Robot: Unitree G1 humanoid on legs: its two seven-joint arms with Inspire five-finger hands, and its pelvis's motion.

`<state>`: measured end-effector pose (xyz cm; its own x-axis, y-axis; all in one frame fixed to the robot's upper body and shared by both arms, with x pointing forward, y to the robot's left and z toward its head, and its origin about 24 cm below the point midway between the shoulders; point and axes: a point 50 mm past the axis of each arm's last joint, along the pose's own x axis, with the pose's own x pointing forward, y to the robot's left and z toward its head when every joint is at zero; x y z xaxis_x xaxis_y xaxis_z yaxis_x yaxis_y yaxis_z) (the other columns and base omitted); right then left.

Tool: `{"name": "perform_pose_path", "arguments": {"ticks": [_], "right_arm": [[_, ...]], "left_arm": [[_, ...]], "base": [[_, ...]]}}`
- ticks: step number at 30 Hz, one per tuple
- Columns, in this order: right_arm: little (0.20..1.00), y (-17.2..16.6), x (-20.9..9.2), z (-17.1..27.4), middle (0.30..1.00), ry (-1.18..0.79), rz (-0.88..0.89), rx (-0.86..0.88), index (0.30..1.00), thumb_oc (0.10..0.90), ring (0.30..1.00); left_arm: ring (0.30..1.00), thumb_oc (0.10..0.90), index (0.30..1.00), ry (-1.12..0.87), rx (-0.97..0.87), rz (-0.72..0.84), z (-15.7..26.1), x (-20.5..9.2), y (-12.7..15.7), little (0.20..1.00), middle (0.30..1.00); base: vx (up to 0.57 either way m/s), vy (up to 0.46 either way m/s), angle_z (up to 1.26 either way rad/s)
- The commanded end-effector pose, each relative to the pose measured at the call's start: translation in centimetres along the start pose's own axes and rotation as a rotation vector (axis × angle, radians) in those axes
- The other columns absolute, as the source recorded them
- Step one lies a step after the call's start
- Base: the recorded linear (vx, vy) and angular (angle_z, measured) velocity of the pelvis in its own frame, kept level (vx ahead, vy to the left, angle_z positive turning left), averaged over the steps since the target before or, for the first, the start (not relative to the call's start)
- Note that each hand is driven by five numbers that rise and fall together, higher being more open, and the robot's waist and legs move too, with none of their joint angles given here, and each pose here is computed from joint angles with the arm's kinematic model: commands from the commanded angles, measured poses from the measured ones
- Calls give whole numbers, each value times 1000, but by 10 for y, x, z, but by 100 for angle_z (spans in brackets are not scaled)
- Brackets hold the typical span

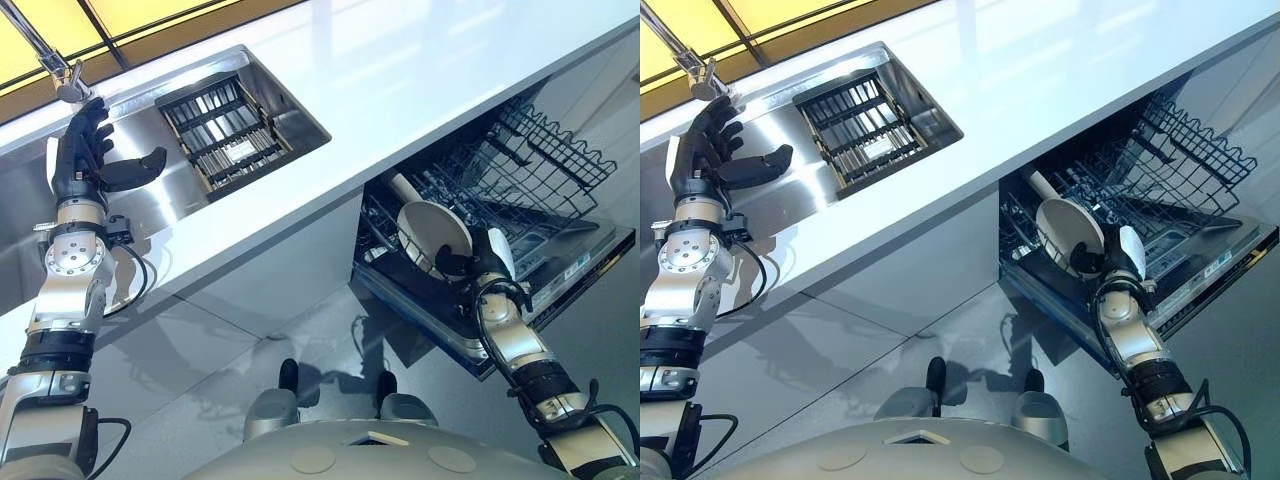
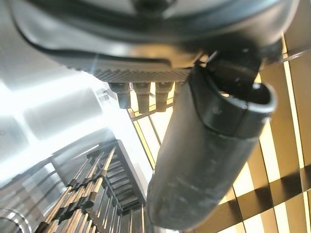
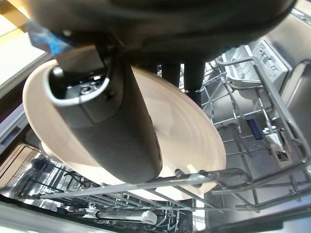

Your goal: Pick up plates and place into dishwasher.

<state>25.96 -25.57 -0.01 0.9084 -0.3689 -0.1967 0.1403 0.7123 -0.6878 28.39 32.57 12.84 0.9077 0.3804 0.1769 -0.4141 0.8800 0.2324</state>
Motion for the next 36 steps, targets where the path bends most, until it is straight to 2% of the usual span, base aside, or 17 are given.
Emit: {"name": "perform_pose_path", "arguments": {"ticks": [1,5,7,16,19,22,25,28,32,36], "right_arm": [[900,-21,-3,124,900,-561,-179,283,900,800,900],[900,-32,-16,142,900,-714,-254,446,900,800,900],[900,-39,-19,141,900,-743,-270,462,900,800,900],[900,-64,-29,114,900,-696,-254,646,900,800,900],[900,-66,-31,95,900,-626,-202,788,900,800,900],[900,-75,-36,87,900,-637,-288,835,900,800,900],[900,-86,-32,71,900,-580,-422,858,900,800,900],[900,-89,-22,53,900,-472,-451,859,900,800,900],[900,-84,-5,20,900,-295,-380,923,900,800,900],[900,-77,6,0,900,-172,-330,874,900,800,900]], "left_arm": [[900,800,900,-242,-46,14,50,12,-2,900,900],[900,800,900,-232,-61,20,45,11,-6,900,900],[900,800,900,-226,-65,26,45,11,-4,900,900],[900,800,900,-203,-60,51,38,1,3,900,900],[900,800,900,-195,-56,69,33,-4,10,900,900],[900,800,900,-188,-48,84,28,-7,14,900,900],[900,800,900,-179,-48,97,25,-6,18,900,900],[900,800,900,-172,-44,91,25,-4,19,900,900],[900,800,900,-162,-30,66,28,-1,19,900,900],[900,800,900,-160,-20,40,30,2,16,900,900]], "base": [[-12,37,2],[-15,43,3],[-5,35,2],[4,8,2],[3,-7,-4],[-2,-23,-7],[-8,-32,-7],[5,-37,-6],[19,-64,-4],[25,-80,0]]}}
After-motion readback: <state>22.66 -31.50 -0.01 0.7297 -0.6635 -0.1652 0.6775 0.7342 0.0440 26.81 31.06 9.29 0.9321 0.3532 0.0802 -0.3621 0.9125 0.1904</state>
